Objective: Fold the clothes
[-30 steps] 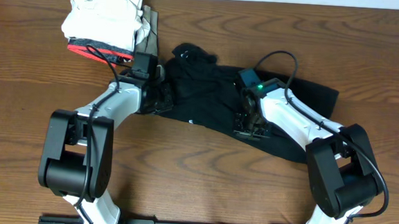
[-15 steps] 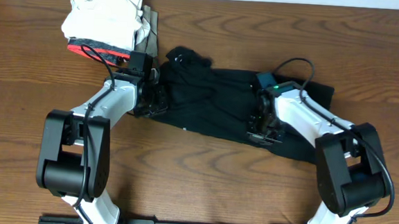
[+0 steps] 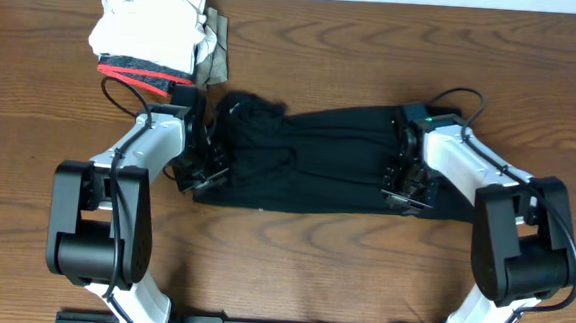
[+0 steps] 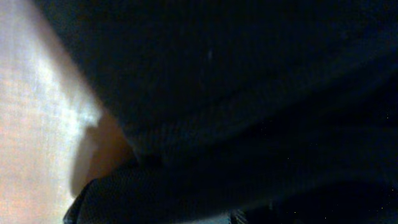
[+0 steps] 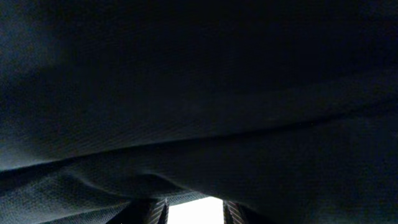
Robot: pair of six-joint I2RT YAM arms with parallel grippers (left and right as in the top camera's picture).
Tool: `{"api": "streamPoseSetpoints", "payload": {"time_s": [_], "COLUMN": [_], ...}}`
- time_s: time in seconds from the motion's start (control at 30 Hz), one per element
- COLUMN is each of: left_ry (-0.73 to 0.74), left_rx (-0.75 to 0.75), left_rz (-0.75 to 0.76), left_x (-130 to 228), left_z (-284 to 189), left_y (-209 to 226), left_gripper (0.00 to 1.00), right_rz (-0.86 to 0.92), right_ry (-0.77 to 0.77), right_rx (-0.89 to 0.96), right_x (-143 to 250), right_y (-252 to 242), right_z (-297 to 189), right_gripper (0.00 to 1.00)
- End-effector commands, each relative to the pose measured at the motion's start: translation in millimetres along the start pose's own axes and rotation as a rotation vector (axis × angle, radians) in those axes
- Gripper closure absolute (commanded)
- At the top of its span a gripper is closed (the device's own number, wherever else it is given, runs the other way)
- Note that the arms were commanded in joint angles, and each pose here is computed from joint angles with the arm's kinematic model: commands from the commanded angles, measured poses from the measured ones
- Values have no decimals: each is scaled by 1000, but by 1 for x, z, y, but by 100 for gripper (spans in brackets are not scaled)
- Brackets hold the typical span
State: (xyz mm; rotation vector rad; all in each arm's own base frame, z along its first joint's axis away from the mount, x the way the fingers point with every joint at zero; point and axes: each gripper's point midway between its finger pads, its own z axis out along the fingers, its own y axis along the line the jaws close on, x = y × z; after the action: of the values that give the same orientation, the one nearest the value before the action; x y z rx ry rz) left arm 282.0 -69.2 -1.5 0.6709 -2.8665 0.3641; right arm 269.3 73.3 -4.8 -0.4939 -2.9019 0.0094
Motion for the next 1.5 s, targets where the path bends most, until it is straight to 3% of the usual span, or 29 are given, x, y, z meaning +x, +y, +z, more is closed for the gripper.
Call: {"api": "streamPoseSetpoints", "payload": {"time_s": [0.0,0.27,0.47,0.77,0.83,0.93,1.07,1.13,1.2,1.37,1.47], "left_ry": [73,130,92,-74,-123,-191,-270,-291,-302,-312,-296], "left_rx": [-112,-147,-133,-93,-73,-34,13,26,32,2,-4], "left_rz": [-95,-124,-113,-71,-58,-37,-17,-11,-8,-17,-60], "left_x": [16,32,30,24,24,26,29,30,31,30,33], "left_z": [15,10,-1,-44,-57,-77,-99,-105,-108,-109,-108], "left_y": [31,38,35,28,25,20,14,12,12,18,23], "left_gripper": [71,71,71,71,71,71,62,47,32,24,23], "right_rz": [23,108,179,151,109,21,-284,-341,-373,-452,-372], "right_ry": [-41,-87,-94,-88,-92,-101,-94,-73,-57,-38,-67], "right_rx": [95,45,-7,-106,-156,-286,-639,-671,-660,-645,-570], "right_x": [-18,-45,-60,-74,-75,-72,-41,-27,-15,22,34], "right_y": [-36,-61,-79,-69,-58,-29,49,70,88,148,173], "right_z": [6,4,-3,-46,-62,-90,-132,-135,-131,-124,-115], "right_gripper": [71,66,65,80,88,88,69,51,41,40,40]}}
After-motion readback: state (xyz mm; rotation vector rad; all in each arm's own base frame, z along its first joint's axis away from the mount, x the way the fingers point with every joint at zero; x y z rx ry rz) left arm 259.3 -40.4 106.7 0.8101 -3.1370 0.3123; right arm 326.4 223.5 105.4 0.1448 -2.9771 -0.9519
